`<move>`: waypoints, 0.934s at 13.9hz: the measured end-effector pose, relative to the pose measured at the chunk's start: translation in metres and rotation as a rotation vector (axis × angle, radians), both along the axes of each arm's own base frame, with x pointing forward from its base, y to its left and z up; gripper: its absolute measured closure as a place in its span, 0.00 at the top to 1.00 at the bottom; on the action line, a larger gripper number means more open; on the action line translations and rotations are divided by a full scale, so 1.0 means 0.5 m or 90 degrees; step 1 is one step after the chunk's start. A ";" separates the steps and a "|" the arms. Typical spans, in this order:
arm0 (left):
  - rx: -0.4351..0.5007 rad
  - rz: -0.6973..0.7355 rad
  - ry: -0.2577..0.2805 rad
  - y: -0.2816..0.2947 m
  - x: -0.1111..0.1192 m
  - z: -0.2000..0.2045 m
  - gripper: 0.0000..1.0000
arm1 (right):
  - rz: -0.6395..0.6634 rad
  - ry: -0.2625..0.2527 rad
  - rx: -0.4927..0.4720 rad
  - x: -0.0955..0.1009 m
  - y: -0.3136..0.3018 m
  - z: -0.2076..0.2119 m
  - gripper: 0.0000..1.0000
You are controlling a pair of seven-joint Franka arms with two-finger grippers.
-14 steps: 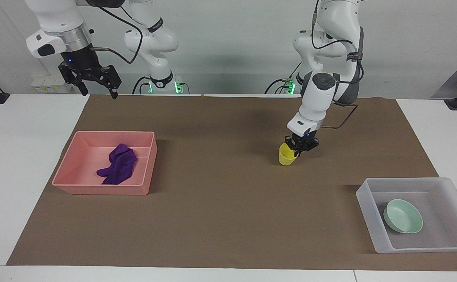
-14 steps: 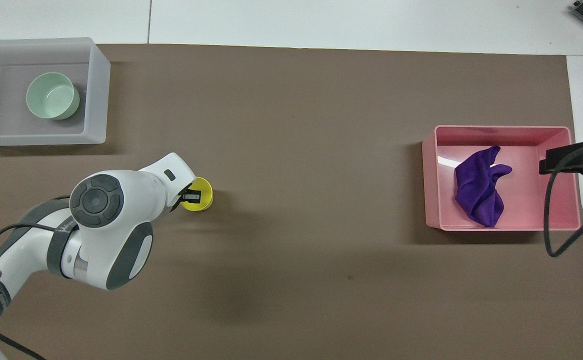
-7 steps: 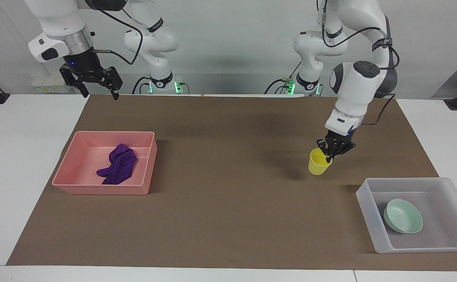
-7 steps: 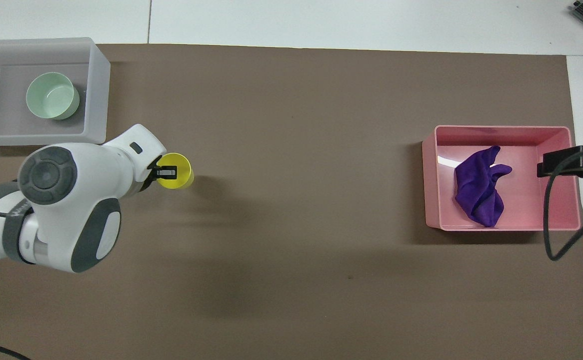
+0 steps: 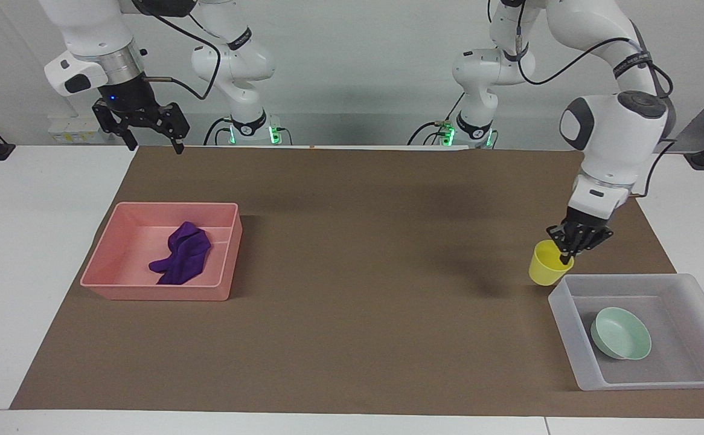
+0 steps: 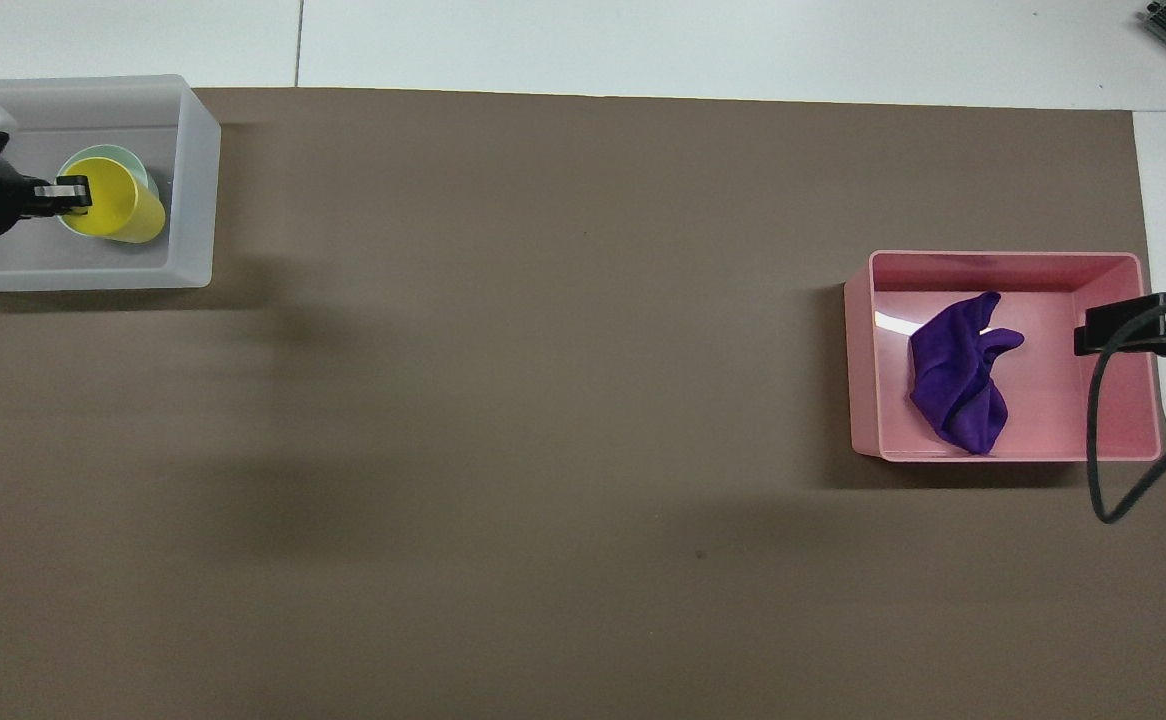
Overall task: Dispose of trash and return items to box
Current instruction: 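Grasp the yellow cup and carry it toward the clear box with the left gripper, then lower the yellow cup into the green bowl and release with the left gripper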
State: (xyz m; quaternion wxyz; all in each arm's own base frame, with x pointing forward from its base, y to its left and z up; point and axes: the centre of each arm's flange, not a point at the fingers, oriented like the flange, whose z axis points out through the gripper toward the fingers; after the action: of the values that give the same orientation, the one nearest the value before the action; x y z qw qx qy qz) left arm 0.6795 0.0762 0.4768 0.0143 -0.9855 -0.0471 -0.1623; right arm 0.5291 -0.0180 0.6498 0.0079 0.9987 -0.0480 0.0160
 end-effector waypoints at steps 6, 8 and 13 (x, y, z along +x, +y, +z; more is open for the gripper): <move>-0.010 0.010 0.013 0.117 0.096 -0.106 0.03 | 0.000 0.000 0.000 0.000 0.000 0.000 1.00; -0.023 0.007 0.019 0.131 0.104 -0.137 0.03 | 0.000 0.000 0.000 0.000 0.000 0.000 1.00; -0.030 -0.014 0.023 0.135 0.107 -0.200 0.03 | 0.000 0.000 0.000 0.000 0.000 0.000 1.00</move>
State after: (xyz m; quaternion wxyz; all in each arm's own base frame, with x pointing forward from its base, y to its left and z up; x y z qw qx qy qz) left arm 0.7328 0.1437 0.3767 -0.0098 -0.9888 -0.0398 -0.1434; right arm 0.5291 -0.0179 0.6496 0.0080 0.9987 -0.0480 0.0157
